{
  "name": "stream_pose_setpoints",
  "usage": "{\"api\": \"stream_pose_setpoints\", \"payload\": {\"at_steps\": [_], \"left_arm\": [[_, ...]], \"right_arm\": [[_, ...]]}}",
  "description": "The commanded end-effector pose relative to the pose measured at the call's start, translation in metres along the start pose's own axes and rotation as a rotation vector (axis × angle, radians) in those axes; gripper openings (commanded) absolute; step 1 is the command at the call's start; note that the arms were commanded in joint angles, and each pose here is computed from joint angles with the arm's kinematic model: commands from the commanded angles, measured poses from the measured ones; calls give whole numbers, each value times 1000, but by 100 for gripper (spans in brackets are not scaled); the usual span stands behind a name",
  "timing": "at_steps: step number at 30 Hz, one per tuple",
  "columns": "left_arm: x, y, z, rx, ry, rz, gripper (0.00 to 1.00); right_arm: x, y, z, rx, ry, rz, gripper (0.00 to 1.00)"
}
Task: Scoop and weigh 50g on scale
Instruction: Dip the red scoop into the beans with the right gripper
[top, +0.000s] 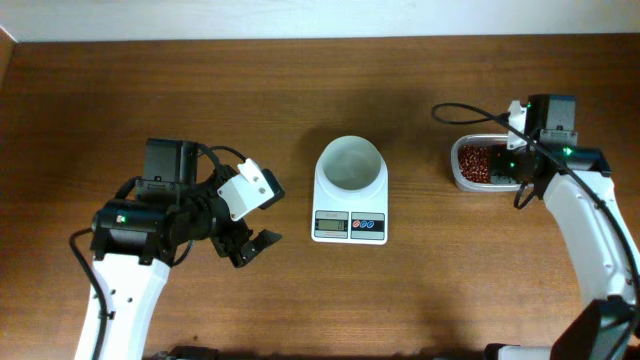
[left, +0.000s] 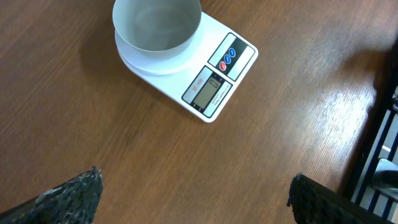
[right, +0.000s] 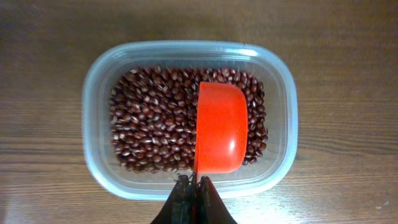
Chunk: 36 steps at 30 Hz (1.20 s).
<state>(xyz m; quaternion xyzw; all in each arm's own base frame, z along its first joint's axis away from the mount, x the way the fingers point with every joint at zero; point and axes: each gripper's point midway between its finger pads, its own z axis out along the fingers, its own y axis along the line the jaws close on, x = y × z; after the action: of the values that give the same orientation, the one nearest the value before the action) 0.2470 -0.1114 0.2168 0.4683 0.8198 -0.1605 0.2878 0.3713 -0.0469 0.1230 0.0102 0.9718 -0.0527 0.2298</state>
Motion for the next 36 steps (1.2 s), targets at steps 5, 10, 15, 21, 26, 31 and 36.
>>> {"api": "stream_pose_setpoints", "payload": {"at_steps": [5, 10, 15, 21, 26, 31, 36], "left_arm": [[-5, 3, -4, -12, -13, -1, 99], [-5, 3, -4, -12, -13, -1, 99], [-5, 3, -4, -12, -13, -1, 99], [-5, 3, -4, -12, -13, -1, 99], [-5, 3, -4, -12, -13, -1, 99], [-5, 3, -4, -12, -13, -1, 99], [-5, 3, -4, -12, -13, -1, 99]], "right_arm": [[-3, -16, 17, 102, 12, -14, 4], [-1, -16, 23, 106, 24, -15, 4], [2, -23, 34, 154, 49, -19, 4], [15, -2, 56, 35, 111, -19, 4], [14, 22, 56, -102, 102, 3, 4], [18, 17, 55, -159, 119, 89, 4], [23, 8, 49, -318, 121, 212, 4]]}}
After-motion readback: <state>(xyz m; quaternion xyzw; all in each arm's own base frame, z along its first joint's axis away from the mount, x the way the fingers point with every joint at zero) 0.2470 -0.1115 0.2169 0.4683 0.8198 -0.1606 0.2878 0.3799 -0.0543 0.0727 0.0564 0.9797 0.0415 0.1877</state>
